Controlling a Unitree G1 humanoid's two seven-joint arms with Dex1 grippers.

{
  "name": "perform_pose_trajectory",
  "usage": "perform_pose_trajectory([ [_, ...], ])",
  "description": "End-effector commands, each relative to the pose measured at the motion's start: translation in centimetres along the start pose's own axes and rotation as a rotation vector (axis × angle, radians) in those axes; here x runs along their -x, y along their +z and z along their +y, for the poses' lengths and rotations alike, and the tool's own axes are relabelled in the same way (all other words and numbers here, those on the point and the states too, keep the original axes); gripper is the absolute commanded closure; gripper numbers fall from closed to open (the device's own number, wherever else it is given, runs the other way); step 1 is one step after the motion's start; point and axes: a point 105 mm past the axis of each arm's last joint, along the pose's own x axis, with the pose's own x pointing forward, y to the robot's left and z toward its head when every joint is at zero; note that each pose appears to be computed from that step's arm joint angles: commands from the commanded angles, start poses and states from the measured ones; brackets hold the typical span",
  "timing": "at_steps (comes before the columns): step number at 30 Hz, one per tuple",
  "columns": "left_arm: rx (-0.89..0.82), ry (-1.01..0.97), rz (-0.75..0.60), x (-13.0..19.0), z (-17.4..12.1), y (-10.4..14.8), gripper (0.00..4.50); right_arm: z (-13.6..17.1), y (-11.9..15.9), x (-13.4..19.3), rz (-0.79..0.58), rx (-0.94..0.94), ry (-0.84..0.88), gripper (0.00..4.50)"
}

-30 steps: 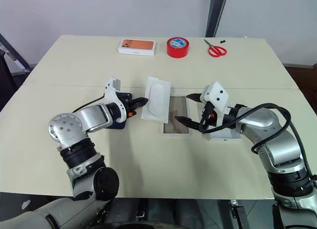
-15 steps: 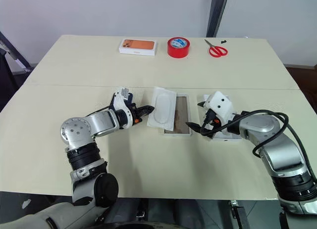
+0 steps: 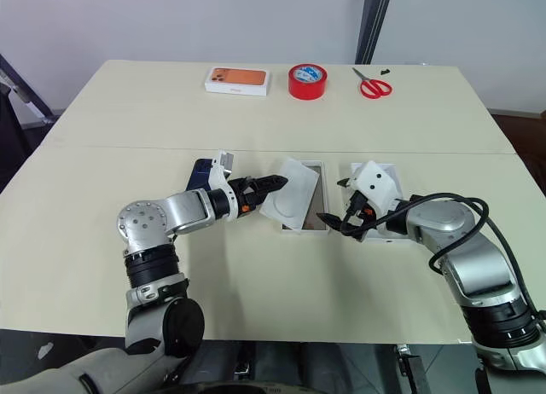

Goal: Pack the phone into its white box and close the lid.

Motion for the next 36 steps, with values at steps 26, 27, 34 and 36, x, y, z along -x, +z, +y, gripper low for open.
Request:
perform_pose_trajectory([
  [26, -0.95, 0.127, -0.037, 13.3, 4.3, 1.5, 0.23, -2.2, 1.7, -10.4, 0.176, 0.133, -0.241, 4.48],
  [27, -0.95, 0.125, -0.036, 13.3, 4.4, 1.4, 0.23, -2.4, 1.7, -10.5, 0.183, 0.151, -0.251, 4.48],
  [34, -0.937, 0.112, -0.051, 12.8, 4.3, 0.9, 0.23, -3.6, 2.2, -10.3, 0.197, 0.323, -0.308, 4.48],
  [36, -0.936, 0.112, -0.053, 12.7, 4.2, 0.8, 0.23, -3.7, 2.6, -10.3, 0.182, 0.364, -0.307, 4.48],
])
